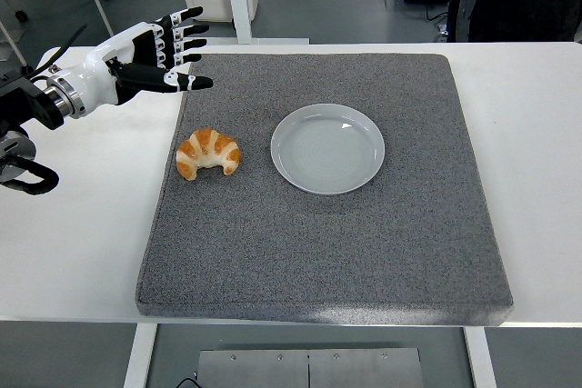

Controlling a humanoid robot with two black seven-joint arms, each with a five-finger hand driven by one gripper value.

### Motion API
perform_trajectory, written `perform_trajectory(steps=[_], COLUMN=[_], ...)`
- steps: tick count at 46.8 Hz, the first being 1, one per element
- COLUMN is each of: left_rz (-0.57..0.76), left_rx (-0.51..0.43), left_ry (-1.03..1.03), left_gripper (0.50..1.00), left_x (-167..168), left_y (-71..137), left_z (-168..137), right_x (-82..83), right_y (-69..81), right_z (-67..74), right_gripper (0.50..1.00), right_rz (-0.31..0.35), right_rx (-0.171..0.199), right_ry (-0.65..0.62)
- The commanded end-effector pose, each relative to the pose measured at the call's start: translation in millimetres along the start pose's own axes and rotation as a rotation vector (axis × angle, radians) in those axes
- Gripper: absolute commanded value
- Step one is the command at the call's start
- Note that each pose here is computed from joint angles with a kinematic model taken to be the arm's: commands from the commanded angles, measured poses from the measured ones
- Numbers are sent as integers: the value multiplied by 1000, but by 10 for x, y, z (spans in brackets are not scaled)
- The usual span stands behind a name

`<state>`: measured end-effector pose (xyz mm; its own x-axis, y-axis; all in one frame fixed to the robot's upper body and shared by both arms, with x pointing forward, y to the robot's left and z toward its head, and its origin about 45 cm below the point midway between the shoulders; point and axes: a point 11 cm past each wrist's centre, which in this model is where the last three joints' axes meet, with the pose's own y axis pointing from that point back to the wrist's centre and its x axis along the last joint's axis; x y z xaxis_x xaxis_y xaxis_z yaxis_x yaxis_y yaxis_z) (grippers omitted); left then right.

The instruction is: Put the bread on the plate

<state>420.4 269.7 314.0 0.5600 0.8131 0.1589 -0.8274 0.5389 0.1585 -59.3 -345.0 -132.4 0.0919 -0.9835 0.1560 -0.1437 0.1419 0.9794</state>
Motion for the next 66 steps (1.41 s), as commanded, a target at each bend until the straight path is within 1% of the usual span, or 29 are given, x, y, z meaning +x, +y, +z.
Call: perform_trajectory(steps=[1, 6, 15, 19, 33, 40, 46, 55, 66], left_rz=[8, 10, 28, 23, -42, -53, -62, -70, -57], left_rx=[8, 18, 56, 65, 128, 121, 119, 165, 124], left_ry=[-49, -117, -322, -343, -414, -482, -545, -676, -795], left_gripper=[986, 986, 986, 986, 984, 968, 969, 972, 983], left_x=[36, 52, 161, 156, 32, -7, -11, -60, -145], left_y=[22, 36, 113, 117, 179, 158, 159, 162, 135], left_z=[-1, -6, -8, -30, -270, -289, -294, -478, -578], right_x=[0, 1, 0, 0, 1, 0, 0, 0, 1], right_y=[0, -2, 0, 0, -2, 0, 0, 0, -2], right_z=[0, -8, 0, 0, -8, 0, 0, 0, -8], right_gripper=[1000, 1000, 1000, 1000, 1000, 1000, 1000, 1000, 1000], right_rz=[0, 0, 0, 0, 0, 0, 0, 0, 0], right_rx=[0, 1, 0, 0, 1, 0, 0, 0, 1], right_ry=[0, 0, 0, 0, 0, 0, 0, 0, 0])
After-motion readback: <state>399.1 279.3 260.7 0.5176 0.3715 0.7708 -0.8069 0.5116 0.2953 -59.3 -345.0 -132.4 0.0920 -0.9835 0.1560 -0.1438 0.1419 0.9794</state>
